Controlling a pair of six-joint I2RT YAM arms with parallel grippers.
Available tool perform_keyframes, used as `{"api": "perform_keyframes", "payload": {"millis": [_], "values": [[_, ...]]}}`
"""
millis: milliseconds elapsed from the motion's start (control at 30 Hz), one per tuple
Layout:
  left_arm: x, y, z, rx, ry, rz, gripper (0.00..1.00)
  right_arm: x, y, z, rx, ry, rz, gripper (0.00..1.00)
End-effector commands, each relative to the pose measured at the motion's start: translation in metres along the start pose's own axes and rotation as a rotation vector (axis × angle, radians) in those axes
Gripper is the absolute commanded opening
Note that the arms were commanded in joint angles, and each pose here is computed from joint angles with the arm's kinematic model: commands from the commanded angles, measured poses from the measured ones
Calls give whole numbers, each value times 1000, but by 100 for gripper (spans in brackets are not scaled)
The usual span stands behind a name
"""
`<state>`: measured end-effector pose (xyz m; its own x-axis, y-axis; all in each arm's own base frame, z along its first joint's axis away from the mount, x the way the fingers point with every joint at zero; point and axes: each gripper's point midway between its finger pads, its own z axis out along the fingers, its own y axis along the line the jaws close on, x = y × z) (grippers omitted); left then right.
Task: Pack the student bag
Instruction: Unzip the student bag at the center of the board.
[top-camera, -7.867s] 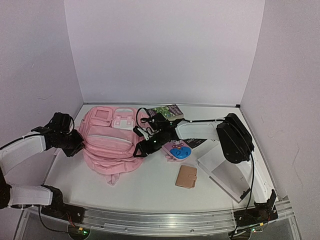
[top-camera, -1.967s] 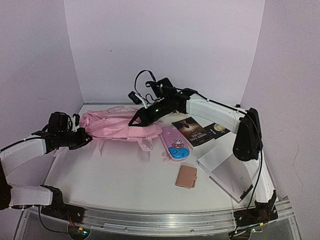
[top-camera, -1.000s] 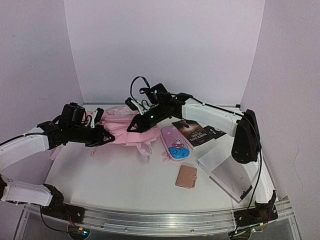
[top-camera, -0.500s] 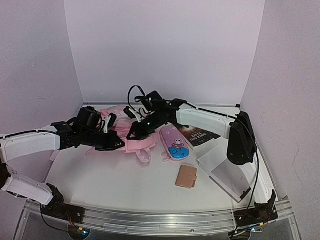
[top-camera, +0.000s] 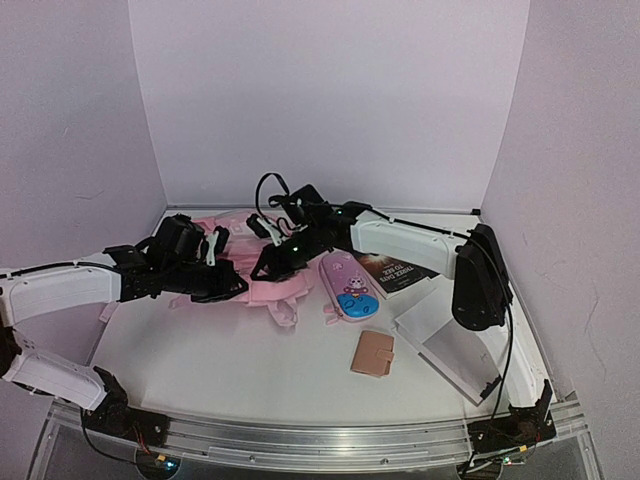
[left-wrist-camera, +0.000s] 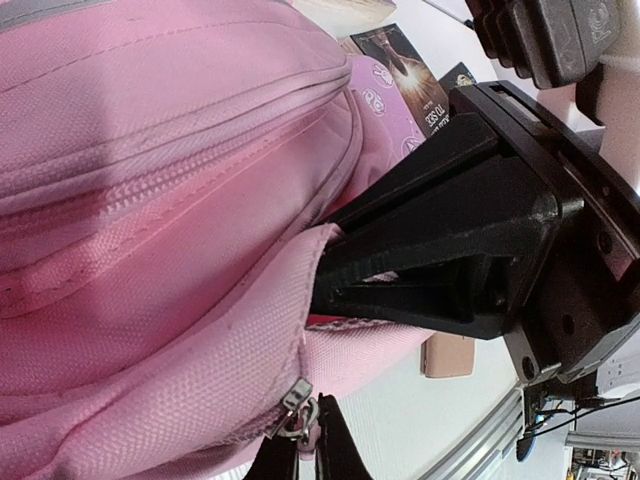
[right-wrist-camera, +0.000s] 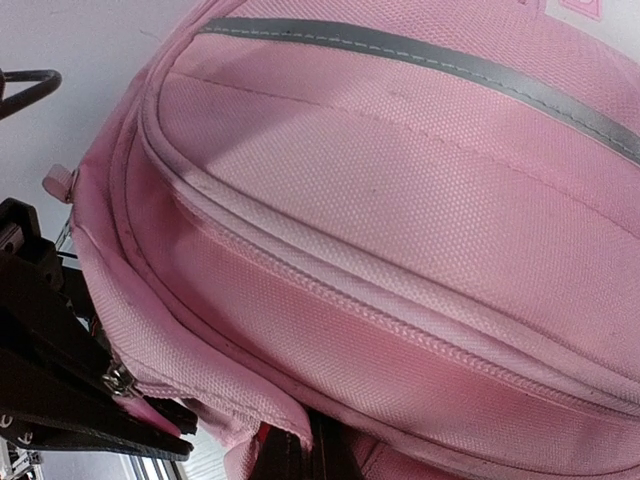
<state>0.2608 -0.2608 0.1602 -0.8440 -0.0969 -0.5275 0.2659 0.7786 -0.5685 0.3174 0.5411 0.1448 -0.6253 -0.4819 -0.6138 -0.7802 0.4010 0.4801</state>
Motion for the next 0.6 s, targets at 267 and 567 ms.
{"api": "perform_keyframes", "payload": {"millis": [267, 567], "values": [[-11, -71, 9, 232, -13, 119, 0, -26, 18, 12, -69, -102, -27, 0], [-9, -73, -27, 239, -53, 169, 1, -2, 1, 14, -30, -53, -55, 0]]}}
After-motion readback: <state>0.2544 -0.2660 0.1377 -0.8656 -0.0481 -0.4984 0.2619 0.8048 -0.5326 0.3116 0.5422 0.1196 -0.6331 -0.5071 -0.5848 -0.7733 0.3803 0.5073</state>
